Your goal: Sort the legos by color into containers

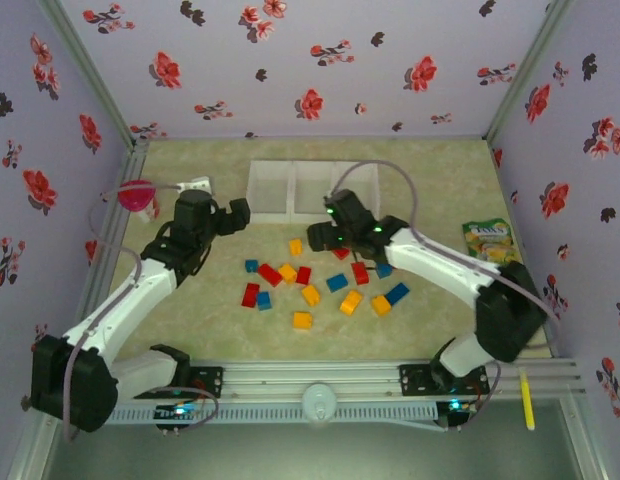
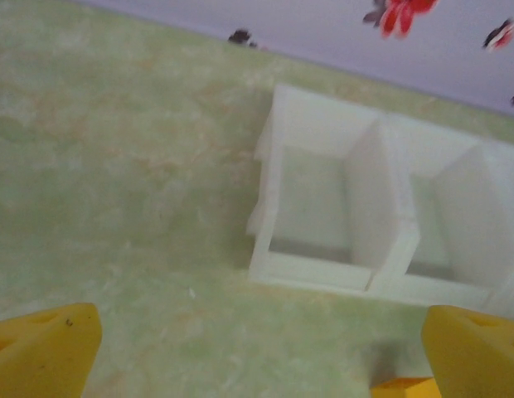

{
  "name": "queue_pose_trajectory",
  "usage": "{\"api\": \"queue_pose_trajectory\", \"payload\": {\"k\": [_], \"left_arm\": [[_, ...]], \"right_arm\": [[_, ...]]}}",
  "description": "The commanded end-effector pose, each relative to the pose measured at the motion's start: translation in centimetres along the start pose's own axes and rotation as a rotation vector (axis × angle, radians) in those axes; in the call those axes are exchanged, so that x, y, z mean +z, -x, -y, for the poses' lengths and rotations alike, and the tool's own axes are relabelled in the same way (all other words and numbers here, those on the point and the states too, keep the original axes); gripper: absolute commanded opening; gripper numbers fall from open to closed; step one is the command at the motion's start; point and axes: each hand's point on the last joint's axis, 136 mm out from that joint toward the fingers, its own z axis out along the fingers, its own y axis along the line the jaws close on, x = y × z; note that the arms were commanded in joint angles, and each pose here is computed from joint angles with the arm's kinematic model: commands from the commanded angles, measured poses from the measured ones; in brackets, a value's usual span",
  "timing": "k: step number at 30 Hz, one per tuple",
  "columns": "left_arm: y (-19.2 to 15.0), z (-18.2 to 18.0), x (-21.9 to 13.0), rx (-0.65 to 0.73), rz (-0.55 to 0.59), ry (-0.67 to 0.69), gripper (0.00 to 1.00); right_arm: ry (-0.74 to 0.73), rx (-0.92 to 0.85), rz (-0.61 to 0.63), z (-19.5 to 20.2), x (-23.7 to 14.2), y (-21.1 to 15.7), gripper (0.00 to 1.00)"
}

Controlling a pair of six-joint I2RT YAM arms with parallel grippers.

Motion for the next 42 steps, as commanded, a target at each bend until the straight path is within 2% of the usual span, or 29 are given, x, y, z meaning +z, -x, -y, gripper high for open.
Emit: {"api": "queue_pose_trajectory", "payload": {"k": [1, 5, 10, 18, 27, 31, 37, 42], "left_arm": [[1.7, -0.1, -0.4, -0.035, 0.039, 0.037, 1.00], [1.4, 0.0, -0.7, 0.009, 0.002, 0.043, 1.00], [1.5, 0.5, -1.5, 0.048, 0.005, 0.013, 1.00], [3.3, 1.6, -2.9, 0.044, 0.080, -0.057, 1.00], [3.8, 1.7, -3.8, 0.046, 0.093, -0.065, 1.00], [3.9, 1.6, -3.8, 0.046, 0.093, -0.062, 1.00], [3.5, 1.4, -4.0, 0.033, 0.095, -0.060, 1.00], [3.5, 1.2, -4.4, 0.043, 0.086, -0.053, 1.00]], "right_arm": [[0.032, 0.005, -0.025, -3.5, 2.1, 0.4, 0.85], [0.040, -0.001, -0.068, -5.5, 4.3, 0.2, 0.84], [0.034, -0.012, -0.115, -6.0, 6.2, -0.5, 0.83], [0.007, -0.033, -0.157, -6.2, 8.5, -1.5, 0.74], [-0.027, -0.043, -0.190, -5.6, 10.2, -2.7, 0.65], [-0.029, -0.043, -0.200, -5.7, 10.8, -2.9, 0.58], [-0.059, -0.057, -0.183, -5.3, 10.7, -2.3, 0.35], [-0.076, -0.071, -0.168, -4.6, 9.8, -1.4, 0.26]]}}
